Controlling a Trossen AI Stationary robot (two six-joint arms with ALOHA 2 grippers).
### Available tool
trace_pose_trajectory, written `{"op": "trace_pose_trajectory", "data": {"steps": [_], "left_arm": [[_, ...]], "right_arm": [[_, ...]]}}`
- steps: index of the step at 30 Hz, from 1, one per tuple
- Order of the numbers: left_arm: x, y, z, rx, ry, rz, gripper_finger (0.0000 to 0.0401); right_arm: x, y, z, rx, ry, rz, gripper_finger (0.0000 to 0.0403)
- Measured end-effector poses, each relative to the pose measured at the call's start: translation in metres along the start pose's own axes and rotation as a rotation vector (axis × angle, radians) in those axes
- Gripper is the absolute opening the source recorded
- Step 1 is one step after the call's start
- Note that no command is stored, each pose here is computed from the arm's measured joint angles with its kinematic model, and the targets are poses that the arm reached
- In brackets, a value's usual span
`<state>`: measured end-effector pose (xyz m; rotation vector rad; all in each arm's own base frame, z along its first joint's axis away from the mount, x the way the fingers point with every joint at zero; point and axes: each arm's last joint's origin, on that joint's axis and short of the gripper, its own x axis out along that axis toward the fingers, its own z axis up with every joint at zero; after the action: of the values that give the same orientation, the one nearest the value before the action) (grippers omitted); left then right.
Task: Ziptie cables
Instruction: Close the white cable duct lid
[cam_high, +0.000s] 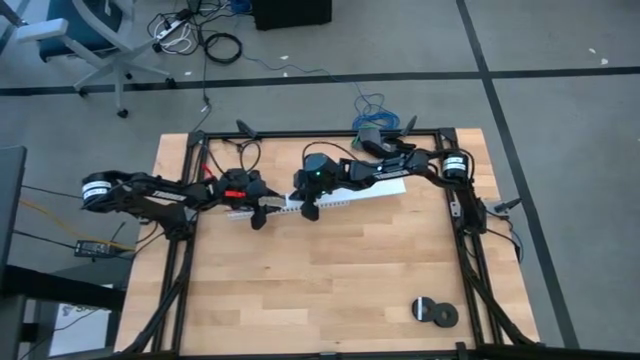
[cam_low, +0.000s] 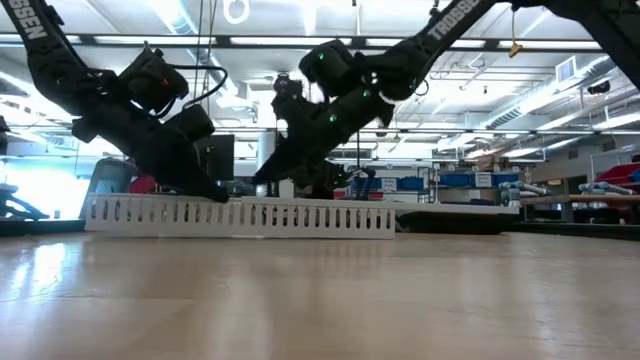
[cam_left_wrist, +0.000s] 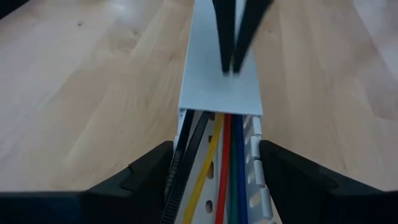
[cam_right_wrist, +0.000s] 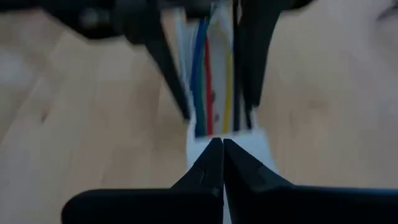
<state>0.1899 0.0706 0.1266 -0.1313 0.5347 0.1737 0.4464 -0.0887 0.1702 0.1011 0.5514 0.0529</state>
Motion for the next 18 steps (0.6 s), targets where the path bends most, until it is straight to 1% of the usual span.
{"op": "trace_pose_trajectory", "data": {"steps": [3,6,8,10,12,14,15,18], "left_arm": [[0.0,0.0,0.0,0.001,-0.003,0.003,0.0243],[0.0,0.0,0.0,0.006,0.002,0.005,0.0243],[0.0,0.0,0.0,0.016,0.01,0.005,0.0243],[0.0,0.0,-0.001,0.018,0.019,0.007,0.0243],[0.0,0.0,-0.002,0.018,0.022,0.007,0.0243],[0.0,0.0,-0.001,0.02,0.018,0.006,0.0243],[0.0,0.0,-0.001,0.019,0.019,0.006,0.0243],[0.0,0.0,-0.001,0.02,0.016,0.007,0.0243]], "right_arm": [[-0.015,0.005,0.011,-0.017,0.016,-0.032,0.0],[-0.03,0.009,0.012,-0.013,0.13,-0.106,0.0],[-0.039,0.011,0.008,0.002,0.211,-0.111,0.0],[-0.042,0.011,0.007,0.019,0.243,-0.108,0.0],[-0.034,0.01,-0.001,0.033,0.262,-0.095,0.0],[-0.017,0.008,-0.013,0.039,0.25,-0.028,0.0],[-0.007,0.006,-0.014,0.037,0.211,-0.005,0.0],[0.012,0.001,-0.016,0.032,0.143,0.001,0.0]]}}
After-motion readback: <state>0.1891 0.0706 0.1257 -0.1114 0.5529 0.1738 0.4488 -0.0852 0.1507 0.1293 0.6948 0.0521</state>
